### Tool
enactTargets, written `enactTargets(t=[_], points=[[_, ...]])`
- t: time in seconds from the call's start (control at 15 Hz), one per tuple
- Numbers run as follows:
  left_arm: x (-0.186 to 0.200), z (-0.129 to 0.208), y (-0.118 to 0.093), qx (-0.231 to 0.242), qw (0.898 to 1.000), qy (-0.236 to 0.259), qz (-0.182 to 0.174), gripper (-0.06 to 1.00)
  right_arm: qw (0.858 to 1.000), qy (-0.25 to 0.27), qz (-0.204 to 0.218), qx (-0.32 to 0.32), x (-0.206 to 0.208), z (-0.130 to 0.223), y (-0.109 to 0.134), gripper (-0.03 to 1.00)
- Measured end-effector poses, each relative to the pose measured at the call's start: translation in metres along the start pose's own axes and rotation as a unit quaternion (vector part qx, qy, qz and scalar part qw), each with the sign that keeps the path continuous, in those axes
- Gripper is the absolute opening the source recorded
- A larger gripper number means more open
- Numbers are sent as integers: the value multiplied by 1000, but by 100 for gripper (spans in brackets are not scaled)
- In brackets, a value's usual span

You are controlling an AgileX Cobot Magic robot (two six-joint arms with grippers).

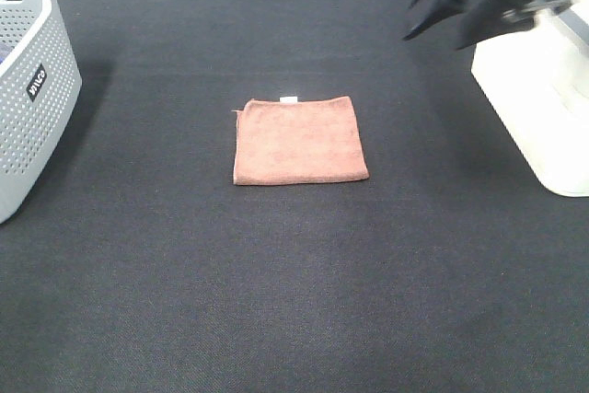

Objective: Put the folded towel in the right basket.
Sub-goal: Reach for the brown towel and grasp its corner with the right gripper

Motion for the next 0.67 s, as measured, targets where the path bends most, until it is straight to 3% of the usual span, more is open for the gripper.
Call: enactTargets(t=[0.33,0.67], points=[[0,0,0,0,1000,0,0,88,997,60,-28,-29,-90,-25,-28,72],[0,0,0,0,1000,0,0,88,991,112,-49,-56,-166,-18,-53,73]])
Point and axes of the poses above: a point on each arm's last joint axis where the gripper is mounted, x pointing back along that axis away from the gripper, y along the wrist's bending axis when the last joint is at zero, z = x × y, the point moved 2 cm from there along -x, pointing out along that axis toward the gripper, and after that the axes turned 5 degrees about x, right-handed, at the moved point
